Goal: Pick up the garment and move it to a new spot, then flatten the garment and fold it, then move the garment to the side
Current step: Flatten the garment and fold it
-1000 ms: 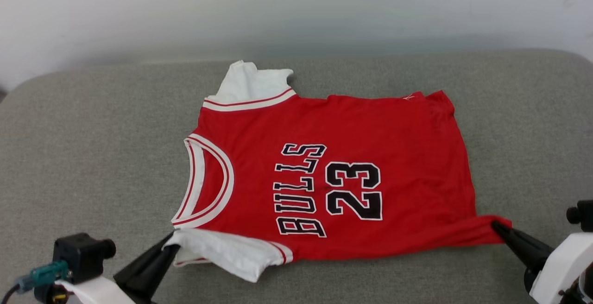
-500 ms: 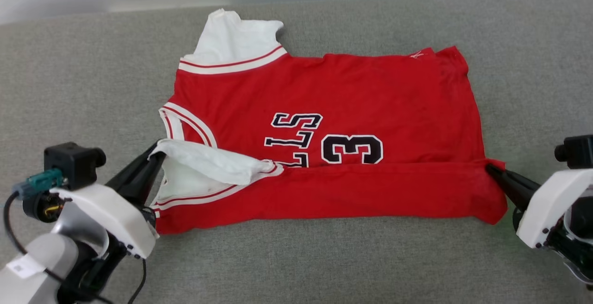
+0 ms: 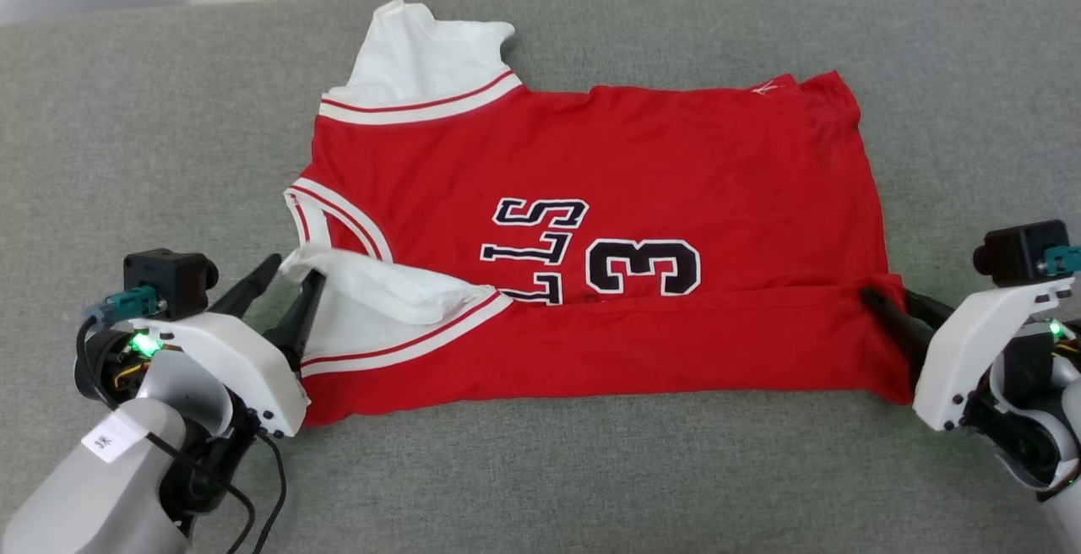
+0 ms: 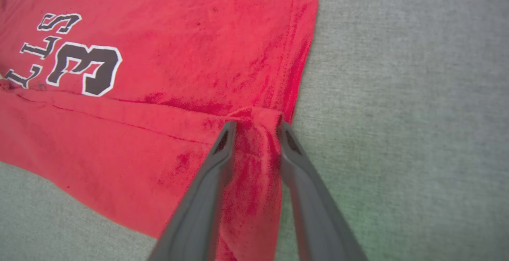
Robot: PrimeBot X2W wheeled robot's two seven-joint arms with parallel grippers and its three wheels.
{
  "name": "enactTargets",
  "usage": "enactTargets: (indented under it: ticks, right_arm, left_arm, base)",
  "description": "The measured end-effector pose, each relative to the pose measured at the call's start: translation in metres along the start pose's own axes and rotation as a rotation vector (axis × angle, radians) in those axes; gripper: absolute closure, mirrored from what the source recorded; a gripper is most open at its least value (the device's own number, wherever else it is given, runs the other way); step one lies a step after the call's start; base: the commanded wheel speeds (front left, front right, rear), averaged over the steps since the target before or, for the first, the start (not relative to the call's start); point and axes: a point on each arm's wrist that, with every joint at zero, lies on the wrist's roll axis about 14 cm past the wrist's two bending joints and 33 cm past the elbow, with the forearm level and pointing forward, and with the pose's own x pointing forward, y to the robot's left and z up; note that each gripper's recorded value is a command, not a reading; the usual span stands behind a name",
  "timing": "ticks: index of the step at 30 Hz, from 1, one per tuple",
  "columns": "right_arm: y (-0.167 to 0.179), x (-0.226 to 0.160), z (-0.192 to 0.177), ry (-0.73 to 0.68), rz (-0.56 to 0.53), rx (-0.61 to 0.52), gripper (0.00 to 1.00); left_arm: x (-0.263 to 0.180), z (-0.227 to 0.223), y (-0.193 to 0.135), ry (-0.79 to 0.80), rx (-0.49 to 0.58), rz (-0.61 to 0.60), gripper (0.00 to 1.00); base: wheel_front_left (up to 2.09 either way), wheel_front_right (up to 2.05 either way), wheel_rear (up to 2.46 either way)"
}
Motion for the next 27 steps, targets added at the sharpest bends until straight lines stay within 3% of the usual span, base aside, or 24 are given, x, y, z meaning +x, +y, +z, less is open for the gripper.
enactTargets:
  ticks: [3,12,20,27]
  right_arm:
    - [0.007,-0.003,0.001,-0.002,0.009,-0.033,0.00]
    - [0.010,-0.033,0.006,-0.021,-0.030,-0.167,0.00]
    - [-0.001,-0.062,-0.011,-0.003,-0.128,-0.103,0.00]
    - [0.010,-0.073,-0.016,-0.022,-0.150,-0.049,0.00]
  left_arm:
    - [-0.004,0.005,0.001,-0.036,0.031,0.015,0.00]
    - [-0.036,0.008,-0.002,-0.099,-0.010,0.083,0.00]
    - [-0.068,-0.037,-0.012,0.083,-0.021,0.122,0.00]
    - [-0.070,-0.045,-0.021,0.158,-0.010,0.146,0.00]
  base:
    - [0.00,0.00,0.00]
    - [0.00,0.00,0.00]
    - [0.00,0.00,0.00]
    - [0.00,0.00,0.00]
